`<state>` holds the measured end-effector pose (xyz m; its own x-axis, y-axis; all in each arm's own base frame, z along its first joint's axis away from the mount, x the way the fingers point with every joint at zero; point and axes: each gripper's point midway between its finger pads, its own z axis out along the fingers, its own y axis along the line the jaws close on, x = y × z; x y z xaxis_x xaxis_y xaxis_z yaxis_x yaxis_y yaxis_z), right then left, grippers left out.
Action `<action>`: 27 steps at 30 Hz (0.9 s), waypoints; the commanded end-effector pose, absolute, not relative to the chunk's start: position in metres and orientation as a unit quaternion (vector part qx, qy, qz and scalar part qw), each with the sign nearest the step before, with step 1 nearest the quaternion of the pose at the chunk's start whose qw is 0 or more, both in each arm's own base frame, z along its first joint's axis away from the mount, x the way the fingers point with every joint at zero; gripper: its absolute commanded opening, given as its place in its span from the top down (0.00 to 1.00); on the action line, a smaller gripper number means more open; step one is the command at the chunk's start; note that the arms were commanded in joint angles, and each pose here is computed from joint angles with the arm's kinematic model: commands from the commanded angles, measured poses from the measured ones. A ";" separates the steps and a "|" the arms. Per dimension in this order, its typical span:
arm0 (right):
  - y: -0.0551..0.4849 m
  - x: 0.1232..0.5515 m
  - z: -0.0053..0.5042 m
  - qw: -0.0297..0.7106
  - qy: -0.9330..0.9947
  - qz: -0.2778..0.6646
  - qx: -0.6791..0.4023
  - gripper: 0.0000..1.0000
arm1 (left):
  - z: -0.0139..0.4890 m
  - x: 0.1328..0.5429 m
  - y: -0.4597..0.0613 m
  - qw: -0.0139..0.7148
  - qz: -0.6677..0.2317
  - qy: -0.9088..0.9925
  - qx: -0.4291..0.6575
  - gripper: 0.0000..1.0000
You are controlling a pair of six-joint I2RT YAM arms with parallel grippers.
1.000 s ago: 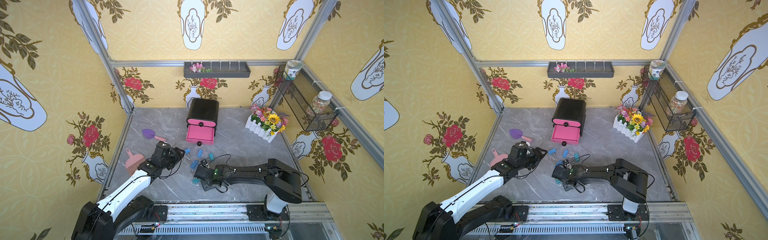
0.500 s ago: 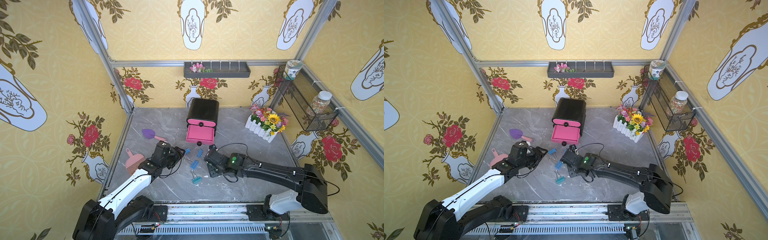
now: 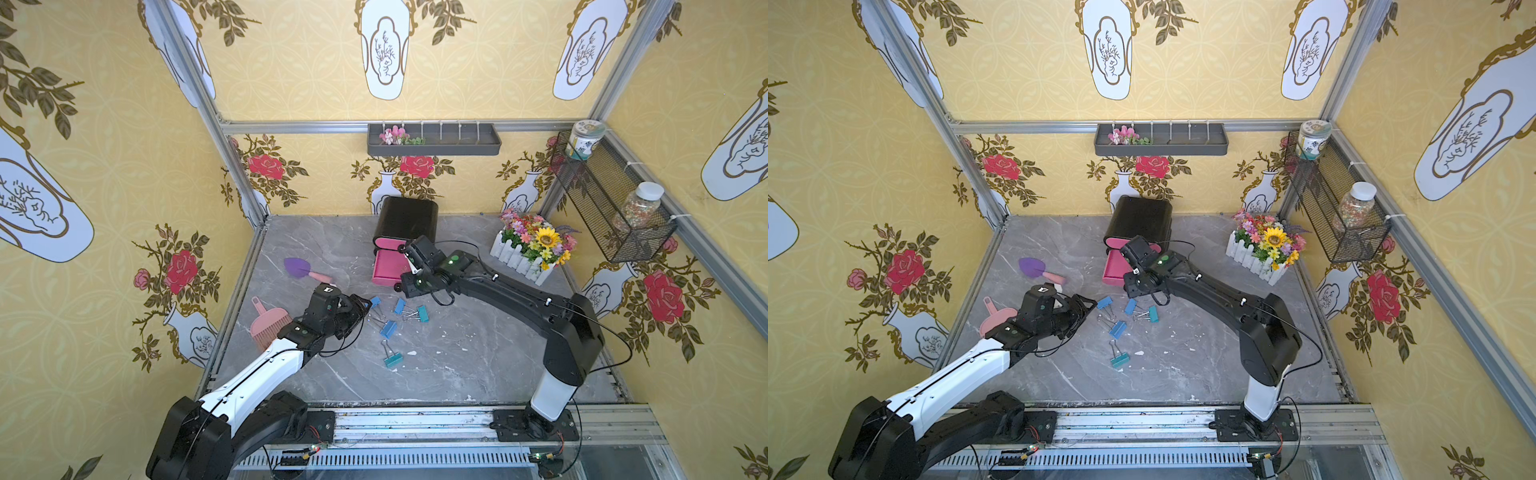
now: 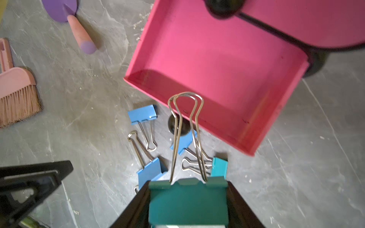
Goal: Put the binder clips in the drawer according to color
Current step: Pick up the binder clip at the center of the board, then place the binder clip in the drawer.
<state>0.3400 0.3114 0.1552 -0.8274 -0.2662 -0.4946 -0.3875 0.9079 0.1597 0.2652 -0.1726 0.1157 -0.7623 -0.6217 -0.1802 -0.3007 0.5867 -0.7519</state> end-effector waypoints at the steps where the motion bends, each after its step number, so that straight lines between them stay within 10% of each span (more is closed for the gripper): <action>1: 0.334 0.353 0.157 0.238 0.940 0.146 -0.197 0.48 | 0.117 0.265 -0.175 0.218 -0.379 0.860 -0.263 0.30; 27: 0.356 0.413 0.144 0.294 0.942 0.134 -0.091 0.47 | 0.113 0.261 -0.178 0.208 -0.386 0.861 -0.258 0.30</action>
<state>0.4001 0.3512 0.1348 -0.8297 -0.1526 -0.5369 -0.2867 0.9419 0.1752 0.2606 -0.1765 0.1110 -0.7780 -0.6080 -0.1584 -0.2955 0.5766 -0.7617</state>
